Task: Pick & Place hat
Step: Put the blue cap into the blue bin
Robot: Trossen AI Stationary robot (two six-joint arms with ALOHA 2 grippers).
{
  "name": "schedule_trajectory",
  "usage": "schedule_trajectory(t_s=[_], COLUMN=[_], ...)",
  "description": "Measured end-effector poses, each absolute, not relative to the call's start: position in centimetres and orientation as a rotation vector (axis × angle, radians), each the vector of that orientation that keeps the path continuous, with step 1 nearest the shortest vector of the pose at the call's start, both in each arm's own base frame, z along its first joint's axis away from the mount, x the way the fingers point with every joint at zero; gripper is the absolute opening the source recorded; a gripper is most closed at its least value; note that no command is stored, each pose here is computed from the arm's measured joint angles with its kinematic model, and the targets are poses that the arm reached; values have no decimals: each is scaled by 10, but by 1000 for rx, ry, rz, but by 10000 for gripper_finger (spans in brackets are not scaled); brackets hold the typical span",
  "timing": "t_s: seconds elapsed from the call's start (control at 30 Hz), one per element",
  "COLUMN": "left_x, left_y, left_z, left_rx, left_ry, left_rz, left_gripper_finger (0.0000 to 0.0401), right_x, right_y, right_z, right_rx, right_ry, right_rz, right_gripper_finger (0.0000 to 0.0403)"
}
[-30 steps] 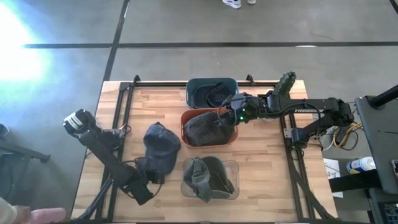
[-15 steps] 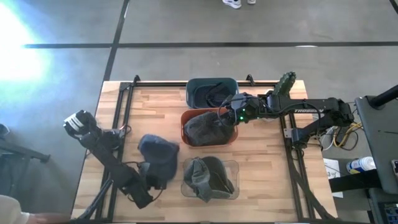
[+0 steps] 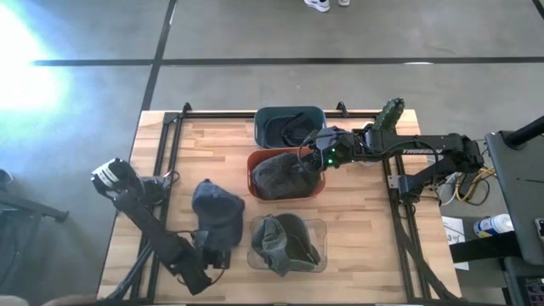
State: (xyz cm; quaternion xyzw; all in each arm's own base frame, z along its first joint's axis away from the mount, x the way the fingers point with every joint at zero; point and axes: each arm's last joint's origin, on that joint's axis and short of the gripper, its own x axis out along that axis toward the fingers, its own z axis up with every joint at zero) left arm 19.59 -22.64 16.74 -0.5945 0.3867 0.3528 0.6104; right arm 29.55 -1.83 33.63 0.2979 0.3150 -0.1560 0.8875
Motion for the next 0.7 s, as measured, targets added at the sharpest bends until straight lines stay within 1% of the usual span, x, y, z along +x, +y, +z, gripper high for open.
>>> schedule_trajectory(t_s=[0.2, 0.43, 0.57, 0.7], left_x=[201, 194, 191, 187], left_y=[-219, -207, -200, -187], left_z=[156, 164, 172, 167], left_rx=[-1304, -1177, -1123, -1030], left_ry=[826, 781, 712, 650], left_rz=[893, 976, 971, 1005], left_gripper_finger=[167, 167, 167, 167], right_x=[296, 296, 296, 296], right_y=[-18, -18, -18, -18], right_z=[336, 336, 336, 336], right_rx=[619, 619, 619, 619], right_ry=[655, 655, 655, 655], right_rz=[-324, -324, -324, -324], right_gripper_finger=[189, 189, 189, 189])
